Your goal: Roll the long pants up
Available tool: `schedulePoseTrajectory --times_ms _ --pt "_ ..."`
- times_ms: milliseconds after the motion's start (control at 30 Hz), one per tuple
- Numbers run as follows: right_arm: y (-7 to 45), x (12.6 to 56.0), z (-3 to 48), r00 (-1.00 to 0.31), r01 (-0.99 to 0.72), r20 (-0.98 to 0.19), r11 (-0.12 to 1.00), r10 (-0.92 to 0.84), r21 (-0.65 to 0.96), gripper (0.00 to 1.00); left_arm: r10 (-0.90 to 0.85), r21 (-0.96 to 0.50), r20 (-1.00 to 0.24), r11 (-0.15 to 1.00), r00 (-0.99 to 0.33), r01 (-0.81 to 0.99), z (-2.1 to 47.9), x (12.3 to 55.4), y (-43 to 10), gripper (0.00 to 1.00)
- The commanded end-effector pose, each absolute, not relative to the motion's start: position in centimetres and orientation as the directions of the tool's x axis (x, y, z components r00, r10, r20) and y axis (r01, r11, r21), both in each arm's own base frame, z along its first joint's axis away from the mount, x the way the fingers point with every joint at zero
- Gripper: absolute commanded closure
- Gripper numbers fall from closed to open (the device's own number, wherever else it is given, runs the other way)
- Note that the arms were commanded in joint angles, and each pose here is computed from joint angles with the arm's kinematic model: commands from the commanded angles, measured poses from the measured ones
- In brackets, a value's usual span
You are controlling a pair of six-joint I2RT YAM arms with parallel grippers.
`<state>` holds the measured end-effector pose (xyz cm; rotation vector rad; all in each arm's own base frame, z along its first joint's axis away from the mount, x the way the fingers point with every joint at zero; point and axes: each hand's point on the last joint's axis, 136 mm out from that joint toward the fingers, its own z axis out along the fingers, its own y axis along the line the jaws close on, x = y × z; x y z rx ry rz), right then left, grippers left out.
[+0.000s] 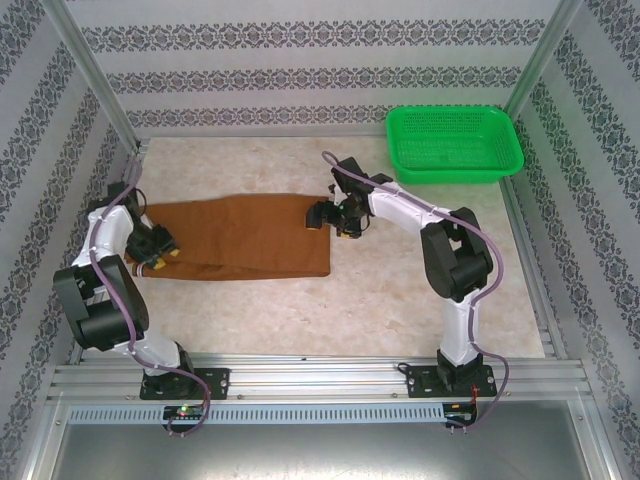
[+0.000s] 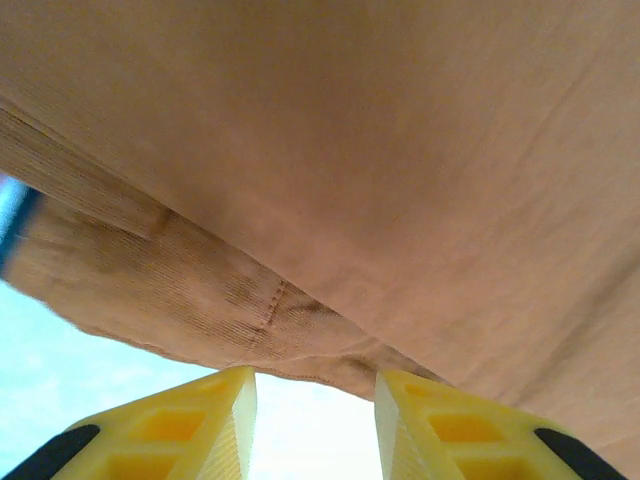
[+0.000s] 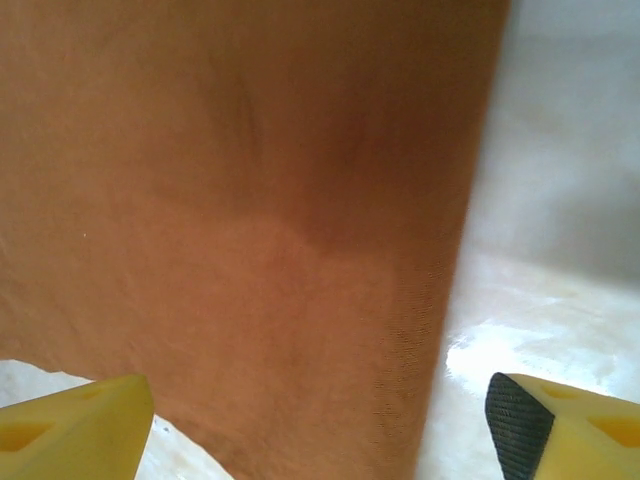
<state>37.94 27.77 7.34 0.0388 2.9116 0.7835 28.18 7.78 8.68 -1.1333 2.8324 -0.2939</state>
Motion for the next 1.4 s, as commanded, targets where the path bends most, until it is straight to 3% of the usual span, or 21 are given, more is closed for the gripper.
schedulePoseTrajectory --times_ms 0,167,267,333,367,400,433,800,933,1033,1200,1367 --pt "27.8 37.7 4.7 -0.997 0.006 -0.066 0.868 0.044 0.497 0.13 -0.705 -0.228 0.000 0.691 -0.710 -0.686 7.6 29.2 6.7 0.65" --pt "28.6 39.3 3.9 -0.995 0.016 -0.080 0.853 0.067 0.521 0.15 -0.750 -0.147 0.010 0.653 -0.662 -0.743 5.1 27.7 7.5 0.69" --pt "28.7 40.4 3.4 -0.994 0.027 -0.076 0.847 0.079 0.530 0.24 -0.765 -0.140 0.023 0.635 -0.644 -0.760 3.9 27.3 7.3 0.75" --pt "28.7 40.9 3.2 -0.994 0.030 -0.074 0.843 0.082 0.538 0.37 -0.770 -0.118 0.019 0.632 -0.638 -0.766 3.4 27.0 7.6 0.77" --pt "28.5 41.0 3.0 -0.994 0.034 -0.070 0.842 0.085 0.539 0.51 -0.772 -0.103 0.012 0.632 -0.636 -0.768 3.3 26.8 7.9 0.77" --pt "28.0 41.2 2.8 -0.993 0.049 -0.064 0.843 0.099 0.535 0.80 -0.775 -0.080 0.006 0.630 -0.633 -0.772 3.1 26.6 8.2 0.77" --pt "27.3 41.4 2.6 -0.991 0.071 -0.058 0.845 0.119 0.531 0.99 -0.773 -0.071 -0.003 0.632 -0.634 -0.771 3.1 26.6 8.4 0.78" --pt "18.0 42.4 2.4 -0.938 0.243 -0.103 0.841 0.330 0.483 1.00 -0.773 -0.019 -0.058 0.634 -0.632 -0.773 4.0 26.4 9.7 0.82" --pt "17.5 42.9 2.6 -0.947 0.221 -0.111 0.863 0.301 0.454 1.00 -0.775 -0.006 -0.038 0.631 -0.630 -0.776 3.3 26.4 9.7 0.87" --pt "17.1 43.0 2.2 -0.944 0.235 -0.112 0.870 0.311 0.433 1.00 -0.776 -0.011 -0.035 0.630 -0.629 -0.776 3.0 26.7 9.7 0.97" --pt "16.0 41.6 2.1 -0.944 0.252 -0.094 0.874 0.317 0.416 1.00 -0.778 0.000 -0.045 0.627 -0.626 -0.779 2.9 27.5 10.2 1.00" --pt "14.7 38.2 1.6 -0.944 0.263 -0.085 0.884 0.318 0.387 1.00 -0.761 -0.026 -0.225 0.628 -0.608 -0.777 7.8 29.8 10.4 1.00"
